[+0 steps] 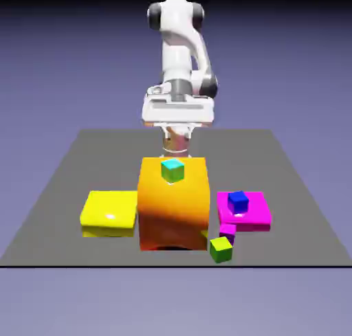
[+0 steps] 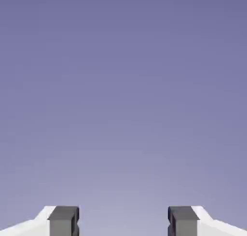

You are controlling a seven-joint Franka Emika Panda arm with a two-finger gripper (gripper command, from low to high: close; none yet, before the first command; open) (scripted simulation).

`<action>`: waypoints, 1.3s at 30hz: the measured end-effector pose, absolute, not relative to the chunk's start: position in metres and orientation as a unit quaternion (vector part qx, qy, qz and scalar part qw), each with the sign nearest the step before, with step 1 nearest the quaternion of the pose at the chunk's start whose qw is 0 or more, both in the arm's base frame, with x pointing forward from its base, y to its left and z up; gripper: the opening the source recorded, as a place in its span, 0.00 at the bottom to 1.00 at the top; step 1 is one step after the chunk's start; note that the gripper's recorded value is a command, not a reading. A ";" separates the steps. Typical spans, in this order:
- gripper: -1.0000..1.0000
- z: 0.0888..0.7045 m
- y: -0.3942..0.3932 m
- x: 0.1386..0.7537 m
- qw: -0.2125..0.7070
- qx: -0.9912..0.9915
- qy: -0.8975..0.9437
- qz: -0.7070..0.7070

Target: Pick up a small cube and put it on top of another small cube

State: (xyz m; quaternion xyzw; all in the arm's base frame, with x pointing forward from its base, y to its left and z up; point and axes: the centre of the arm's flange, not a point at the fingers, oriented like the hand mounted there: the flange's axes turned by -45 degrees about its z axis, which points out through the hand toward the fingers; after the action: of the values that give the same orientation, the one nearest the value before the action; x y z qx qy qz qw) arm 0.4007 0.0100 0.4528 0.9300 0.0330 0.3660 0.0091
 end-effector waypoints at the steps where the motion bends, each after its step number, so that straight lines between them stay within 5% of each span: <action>1: 0.50 0.448 0.015 0.410 0.011 0.937 0.039 0.348; 20: 0.50 0.296 0.110 0.539 0.036 0.991 0.127 -0.008; 36: 0.50 0.123 0.153 0.550 0.034 0.965 0.156 -0.206; 37: 0.00 0.118 0.153 0.548 0.033 0.965 0.156 -0.206; 39: 0.00 0.118 0.153 0.548 0.033 0.965 0.156 -0.207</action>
State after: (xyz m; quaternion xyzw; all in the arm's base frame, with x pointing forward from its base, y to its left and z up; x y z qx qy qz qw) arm 0.5476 0.1530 0.1178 0.9653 0.1560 -0.2066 0.0328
